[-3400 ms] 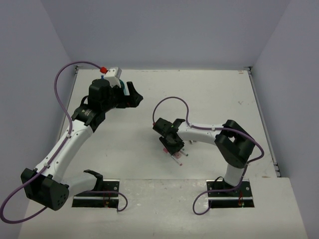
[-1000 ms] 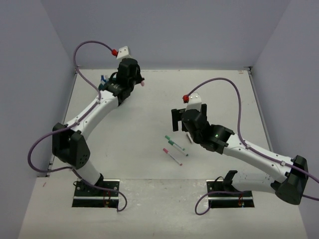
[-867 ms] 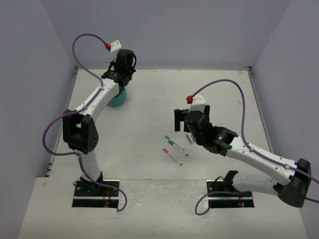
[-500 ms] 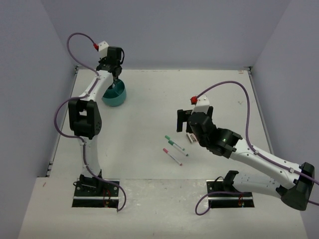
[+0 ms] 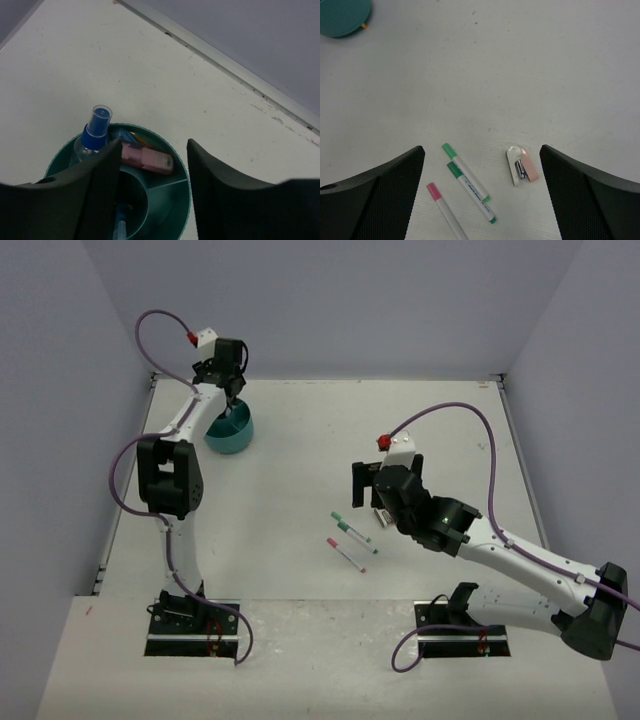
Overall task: Sort the stationery into containers
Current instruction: Place the stationery in the storage box, then pick up the pen from the center of the board.
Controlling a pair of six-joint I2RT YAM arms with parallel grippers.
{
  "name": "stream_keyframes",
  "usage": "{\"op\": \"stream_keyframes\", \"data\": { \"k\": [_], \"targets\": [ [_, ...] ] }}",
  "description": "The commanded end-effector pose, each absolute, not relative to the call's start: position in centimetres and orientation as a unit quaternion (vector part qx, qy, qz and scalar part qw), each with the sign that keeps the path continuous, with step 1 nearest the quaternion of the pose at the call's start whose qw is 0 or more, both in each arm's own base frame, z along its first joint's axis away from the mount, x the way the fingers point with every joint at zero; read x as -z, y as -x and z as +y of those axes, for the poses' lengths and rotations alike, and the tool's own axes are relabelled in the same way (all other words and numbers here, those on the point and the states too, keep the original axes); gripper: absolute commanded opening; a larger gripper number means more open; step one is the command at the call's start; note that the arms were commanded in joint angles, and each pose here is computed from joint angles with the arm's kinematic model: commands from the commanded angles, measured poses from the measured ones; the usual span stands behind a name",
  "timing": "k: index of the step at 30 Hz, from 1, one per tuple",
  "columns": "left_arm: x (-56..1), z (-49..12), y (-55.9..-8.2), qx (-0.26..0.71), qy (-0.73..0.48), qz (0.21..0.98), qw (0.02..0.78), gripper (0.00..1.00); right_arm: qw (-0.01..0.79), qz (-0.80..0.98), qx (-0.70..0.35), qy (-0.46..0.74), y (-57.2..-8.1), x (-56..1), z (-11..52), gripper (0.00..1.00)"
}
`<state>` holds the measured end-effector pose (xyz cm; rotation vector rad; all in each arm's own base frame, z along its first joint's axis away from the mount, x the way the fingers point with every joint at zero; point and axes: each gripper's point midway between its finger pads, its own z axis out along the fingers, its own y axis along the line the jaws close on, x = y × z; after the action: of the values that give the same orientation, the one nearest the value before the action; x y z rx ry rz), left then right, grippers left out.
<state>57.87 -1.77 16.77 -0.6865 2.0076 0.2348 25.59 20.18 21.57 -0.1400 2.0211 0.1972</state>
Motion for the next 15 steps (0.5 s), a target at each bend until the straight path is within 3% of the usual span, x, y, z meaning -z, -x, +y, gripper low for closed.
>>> {"op": "stream_keyframes", "data": {
  "k": [1,6,8,11,13,15],
  "targets": [
    [-20.4,-1.2,-58.1,-0.076,0.293,0.801,0.517,0.63,0.523,0.845,-0.084,0.068,-25.5,-21.5,20.3,0.99],
    [-25.6,-4.4,-57.6,0.026,0.266,0.794,0.546,0.80,0.464,0.865,-0.090,0.168,-24.3,-18.3,22.3,0.98],
    [-28.9,-5.7,-56.5,0.069,0.252,0.783,0.564,0.90,0.402,0.884,-0.098,0.219,-22.7,-16.4,23.3,0.88],
    [-32.4,-8.4,-54.5,0.133,0.207,0.779,0.576,0.99,0.314,0.908,-0.086,0.264,-20.9,-13.2,23.8,0.64],
    [-35.0,-9.7,-52.4,0.165,0.180,0.770,0.589,1.00,0.252,0.920,-0.076,0.289,-19.3,-10.6,24.0,0.50],
    [-37.3,-11.0,-49.9,0.198,0.148,0.760,0.601,1.00,0.208,0.928,-0.063,0.303,-17.9,-8.5,24.0,0.45]
  ]
}}
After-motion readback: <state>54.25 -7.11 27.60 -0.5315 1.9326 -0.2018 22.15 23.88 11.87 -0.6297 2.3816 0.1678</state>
